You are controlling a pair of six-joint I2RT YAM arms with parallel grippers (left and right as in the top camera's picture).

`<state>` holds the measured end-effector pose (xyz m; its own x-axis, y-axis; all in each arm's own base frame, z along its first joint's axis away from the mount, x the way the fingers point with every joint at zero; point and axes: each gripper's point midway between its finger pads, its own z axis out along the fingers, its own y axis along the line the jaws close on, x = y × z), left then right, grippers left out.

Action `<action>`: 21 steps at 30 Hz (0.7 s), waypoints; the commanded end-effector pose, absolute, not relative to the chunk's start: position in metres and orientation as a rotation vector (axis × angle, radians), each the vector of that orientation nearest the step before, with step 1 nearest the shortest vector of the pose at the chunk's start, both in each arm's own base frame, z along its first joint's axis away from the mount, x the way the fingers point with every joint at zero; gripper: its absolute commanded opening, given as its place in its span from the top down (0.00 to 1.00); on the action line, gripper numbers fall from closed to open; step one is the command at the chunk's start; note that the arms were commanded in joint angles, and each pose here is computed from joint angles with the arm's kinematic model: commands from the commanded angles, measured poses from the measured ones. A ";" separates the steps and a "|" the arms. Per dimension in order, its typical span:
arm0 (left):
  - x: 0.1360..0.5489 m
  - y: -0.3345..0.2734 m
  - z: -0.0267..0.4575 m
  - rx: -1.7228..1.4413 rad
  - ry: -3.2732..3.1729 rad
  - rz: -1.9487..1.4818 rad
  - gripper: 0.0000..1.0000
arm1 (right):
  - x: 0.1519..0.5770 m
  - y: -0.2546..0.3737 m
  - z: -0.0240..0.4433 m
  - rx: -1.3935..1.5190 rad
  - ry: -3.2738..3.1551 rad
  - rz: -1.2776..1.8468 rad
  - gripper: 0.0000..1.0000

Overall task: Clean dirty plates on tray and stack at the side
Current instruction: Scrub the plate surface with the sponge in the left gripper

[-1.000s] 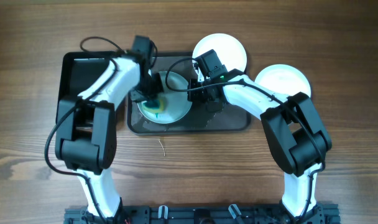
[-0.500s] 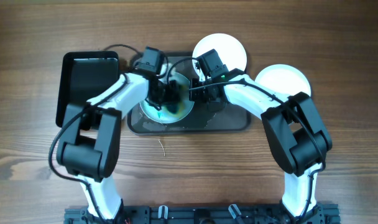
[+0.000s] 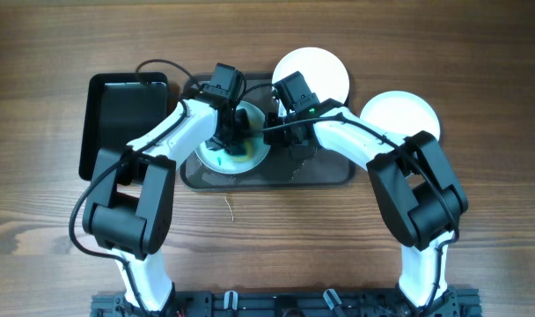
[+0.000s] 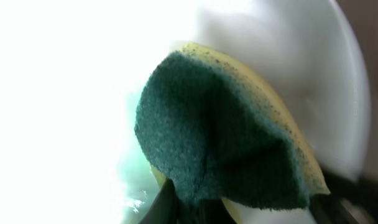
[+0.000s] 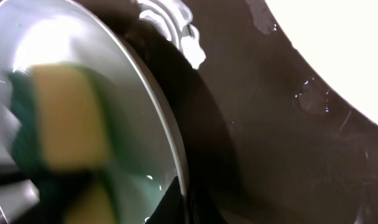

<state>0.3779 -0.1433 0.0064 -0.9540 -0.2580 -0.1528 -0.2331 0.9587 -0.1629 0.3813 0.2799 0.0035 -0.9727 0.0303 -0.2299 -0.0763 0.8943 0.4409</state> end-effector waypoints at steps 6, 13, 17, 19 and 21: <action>0.375 -0.083 -0.001 -0.519 2.862 0.222 0.96 | 0.381 0.278 -0.006 -0.019 2.857 0.659 0.96; 0.326 -0.223 0.030 0.260 2.994 -1.050 0.96 | 0.380 0.277 -0.006 -0.017 2.859 0.658 0.96; 0.336 -0.234 0.039 0.321 2.900 -1.135 0.96 | 0.380 0.277 -0.006 -0.018 2.861 0.657 0.96; 0.347 -0.230 0.034 0.276 2.893 -1.057 0.96 | 0.380 0.277 -0.007 -0.018 2.862 0.656 0.96; 0.364 -0.216 0.024 0.148 2.907 -0.879 0.96 | 0.380 0.277 -0.007 -0.018 2.863 0.656 0.96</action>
